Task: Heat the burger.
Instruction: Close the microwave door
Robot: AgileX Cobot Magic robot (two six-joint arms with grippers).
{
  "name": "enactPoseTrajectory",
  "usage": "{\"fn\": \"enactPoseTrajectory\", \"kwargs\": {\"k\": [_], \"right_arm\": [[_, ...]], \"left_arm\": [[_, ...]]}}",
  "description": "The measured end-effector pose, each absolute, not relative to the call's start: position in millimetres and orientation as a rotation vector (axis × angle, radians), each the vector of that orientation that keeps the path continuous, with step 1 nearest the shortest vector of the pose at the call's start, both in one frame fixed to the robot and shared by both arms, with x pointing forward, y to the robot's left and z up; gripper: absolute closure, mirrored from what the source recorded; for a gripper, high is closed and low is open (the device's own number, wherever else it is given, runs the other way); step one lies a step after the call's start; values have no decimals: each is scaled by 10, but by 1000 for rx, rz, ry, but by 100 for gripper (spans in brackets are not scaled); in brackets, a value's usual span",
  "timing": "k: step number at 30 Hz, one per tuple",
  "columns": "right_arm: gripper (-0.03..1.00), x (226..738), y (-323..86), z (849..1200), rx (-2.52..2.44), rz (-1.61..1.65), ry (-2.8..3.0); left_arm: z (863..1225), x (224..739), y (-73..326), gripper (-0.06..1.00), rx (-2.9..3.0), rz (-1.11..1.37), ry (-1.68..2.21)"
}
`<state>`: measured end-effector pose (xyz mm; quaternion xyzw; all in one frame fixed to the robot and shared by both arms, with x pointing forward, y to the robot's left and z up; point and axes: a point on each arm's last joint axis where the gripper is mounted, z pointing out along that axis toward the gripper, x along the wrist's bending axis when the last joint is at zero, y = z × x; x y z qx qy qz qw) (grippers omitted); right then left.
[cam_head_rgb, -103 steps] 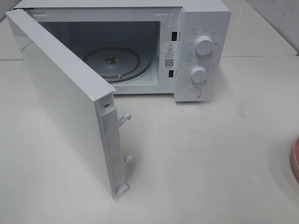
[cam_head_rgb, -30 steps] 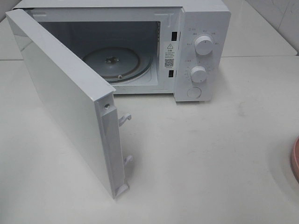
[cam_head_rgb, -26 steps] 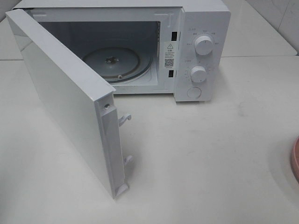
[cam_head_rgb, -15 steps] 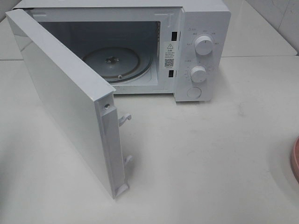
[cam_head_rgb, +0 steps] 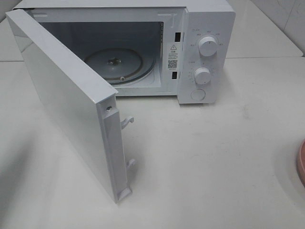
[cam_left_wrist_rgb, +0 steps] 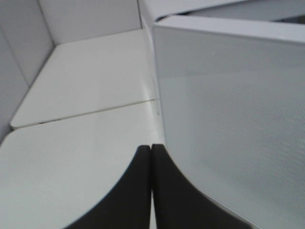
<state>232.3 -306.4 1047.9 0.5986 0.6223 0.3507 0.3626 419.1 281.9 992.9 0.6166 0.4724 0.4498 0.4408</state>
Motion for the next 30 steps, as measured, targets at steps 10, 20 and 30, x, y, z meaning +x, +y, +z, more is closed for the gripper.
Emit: {"fn": "enactPoseTrajectory", "kwargs": {"k": [10, 20, 30], "right_arm": [[21, 2323, -3064, 10479, 1541, 903, 1602], [21, 2323, -3064, 10479, 1541, 903, 1602], [21, 2323, -3064, 10479, 1541, 903, 1602]], "left_arm": [[9653, 4470, 2473, 94, 1670, 961, 1082], [9538, 4735, 2174, 94, 1725, 885, 1009], [9482, 5007, 1805, 94, 1758, 825, 924]]}}
